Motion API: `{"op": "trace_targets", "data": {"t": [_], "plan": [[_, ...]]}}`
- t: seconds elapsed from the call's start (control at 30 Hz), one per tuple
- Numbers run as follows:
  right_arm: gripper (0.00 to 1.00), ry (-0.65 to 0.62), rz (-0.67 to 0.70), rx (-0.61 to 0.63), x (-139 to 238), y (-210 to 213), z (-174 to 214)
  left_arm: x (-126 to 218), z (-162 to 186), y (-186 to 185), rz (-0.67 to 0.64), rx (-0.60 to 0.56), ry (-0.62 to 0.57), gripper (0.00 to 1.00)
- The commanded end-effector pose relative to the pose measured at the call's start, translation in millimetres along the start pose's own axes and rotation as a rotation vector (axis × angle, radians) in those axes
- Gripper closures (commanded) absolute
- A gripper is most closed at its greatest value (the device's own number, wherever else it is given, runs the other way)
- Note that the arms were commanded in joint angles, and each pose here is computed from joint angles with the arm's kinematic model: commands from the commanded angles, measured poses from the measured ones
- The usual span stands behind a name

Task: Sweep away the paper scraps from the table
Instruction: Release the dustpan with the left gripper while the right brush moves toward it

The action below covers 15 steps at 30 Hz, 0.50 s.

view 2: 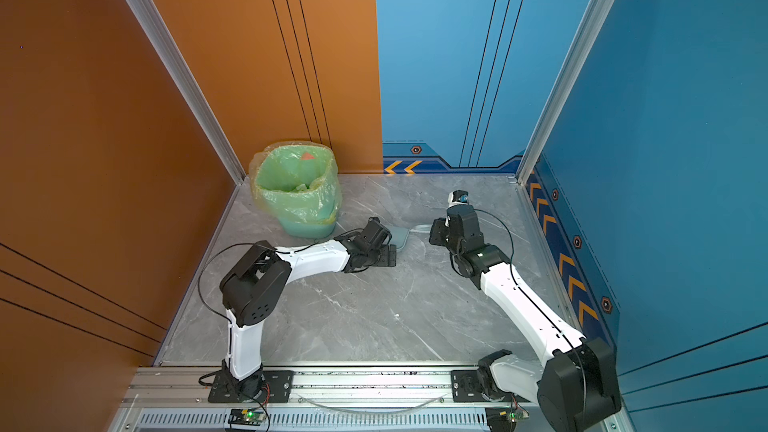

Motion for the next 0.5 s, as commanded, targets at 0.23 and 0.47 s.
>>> {"op": "trace_targets", "data": {"t": [0.23, 0.47], "plan": [[1.0, -0.016, -0.06, 0.129, -18.2, 17.1, -8.3, 47.4, 8.0, 1.5, 0.055, -0.108, -0.059, 0.02], [1.0, -0.018, -0.162, 0.235, -45.0, 44.0, -5.6, 65.7, 41.0, 13.9, 0.022, -0.175, -0.036, 0.02]]}}
Point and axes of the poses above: each gripper's point midway between its finger pads, its own x axis back along the fingers, its own y axis along the line the jaws close on, z = x × y, the point moved 5 cm from there along x, back along the fingers, and after that the axes turned 7 degrees about -x, right-handed, at the moved point
